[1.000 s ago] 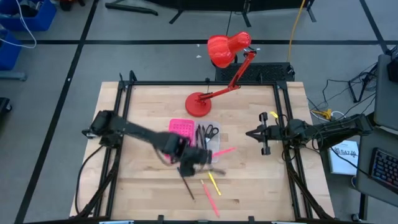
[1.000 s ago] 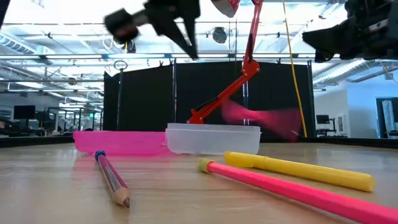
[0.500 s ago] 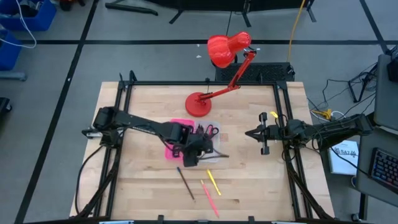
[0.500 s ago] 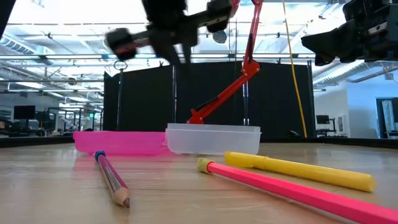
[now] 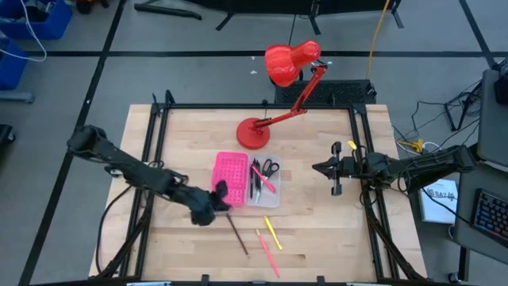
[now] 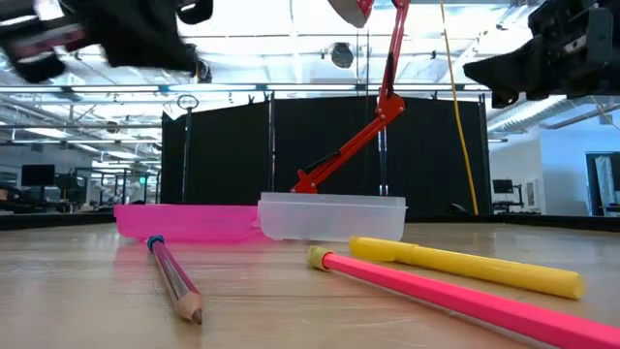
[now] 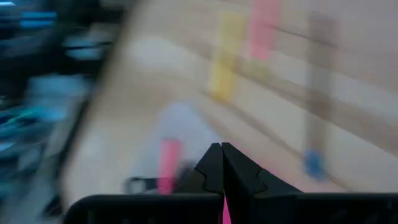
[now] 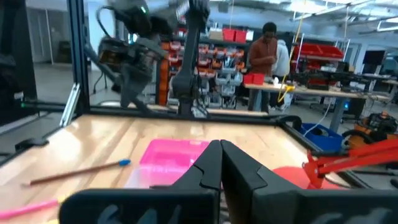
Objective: Pick & place school supplies into a supply box
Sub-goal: Put the pink pen into the supply box
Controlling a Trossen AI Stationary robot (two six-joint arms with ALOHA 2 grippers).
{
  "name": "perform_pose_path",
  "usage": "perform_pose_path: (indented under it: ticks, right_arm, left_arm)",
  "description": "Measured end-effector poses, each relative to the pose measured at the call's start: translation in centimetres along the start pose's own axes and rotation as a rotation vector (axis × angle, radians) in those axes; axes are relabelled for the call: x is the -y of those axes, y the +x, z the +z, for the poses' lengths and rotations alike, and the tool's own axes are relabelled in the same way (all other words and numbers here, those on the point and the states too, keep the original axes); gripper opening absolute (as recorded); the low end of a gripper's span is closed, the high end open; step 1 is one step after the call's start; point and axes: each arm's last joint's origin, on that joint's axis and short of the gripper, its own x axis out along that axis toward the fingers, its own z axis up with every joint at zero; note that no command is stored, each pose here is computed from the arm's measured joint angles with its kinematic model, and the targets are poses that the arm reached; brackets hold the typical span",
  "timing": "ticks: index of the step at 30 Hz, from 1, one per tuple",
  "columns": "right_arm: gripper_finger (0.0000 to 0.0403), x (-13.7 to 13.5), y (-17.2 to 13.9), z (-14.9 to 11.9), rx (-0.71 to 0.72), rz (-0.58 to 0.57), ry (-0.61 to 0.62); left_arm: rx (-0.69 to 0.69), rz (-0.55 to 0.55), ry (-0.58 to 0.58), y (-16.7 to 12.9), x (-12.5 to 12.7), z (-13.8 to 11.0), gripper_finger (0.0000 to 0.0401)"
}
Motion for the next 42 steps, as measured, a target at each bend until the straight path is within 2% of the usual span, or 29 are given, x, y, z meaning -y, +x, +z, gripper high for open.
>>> perform_pose_path:
  ticks: [2,4,6,8,12,17,21,24,27,31,34,37,42]
  right_arm:
    - [0.0,0.0,0.0,0.2,0.021,-0.002,0.007]
    - [0.0,0.0,0.1,0.4,0.038,-0.003,0.024]
    - [0.0,0.0,0.1,0.5,0.056,-0.006,0.038]
    - [0.0,0.0,0.1,0.6,0.061,-0.008,0.04]
    - [0.0,0.1,0.2,0.4,0.046,-0.036,0.039]
    - [0.0,0.0,0.4,0.1,0.018,-0.035,0.034]
    - [0.0,0.0,0.5,-0.1,0.006,-0.033,0.03]
    - [0.0,0.0,0.5,-0.1,0.001,-0.032,0.028]
    - [0.0,0.0,0.6,-0.3,-0.016,-0.027,0.014]
    - [0.0,-0.1,0.6,-0.7,-0.053,-0.023,-0.029]
    - [0.0,-0.1,0.6,-0.7,-0.059,-0.022,-0.035]
    - [0.0,-0.1,0.6,-0.7,-0.059,-0.021,-0.035]
    - [0.0,-0.1,0.5,-0.8,-0.072,-0.02,-0.036]
  left_arm:
    - [0.059,0.194,-0.098,-0.5,-0.3,-0.3,0.0006]
    - [0.082,0.342,-0.187,-0.8,-1.2,0.0,0.0007]
    - [0.033,0.379,-0.196,-0.6,-2.1,-0.4,0.0005]
    - [0.0,0.321,-0.173,0.3,-3.4,-0.7,0.0003]
    - [-0.104,0.129,-0.128,2.8,-6.4,-1.9,0.0006]
    - [-0.209,-0.002,-0.18,6.7,-11.9,-2.6,0.0003]
    - [-0.268,-0.166,-0.209,10.7,-14.2,-2.7,0.0015]
    - [-0.381,-0.301,-0.257,13.4,-14.2,-3.2,0.0052]
    - [-0.419,-0.416,-0.287,14.8,-14.1,-3.3,0.0105]
    - [-0.473,-0.451,-0.224,16.2,-13.6,-3.9,0.0178]
    - [-0.501,-0.451,-0.171,16.8,-13.3,-4.4,0.0218]
    - [-0.503,-0.471,-0.127,16.8,-13.1,-4.6,0.0238]
    - [-0.513,-0.475,-0.106,16.8,-13.2,-5.2,0.0231]
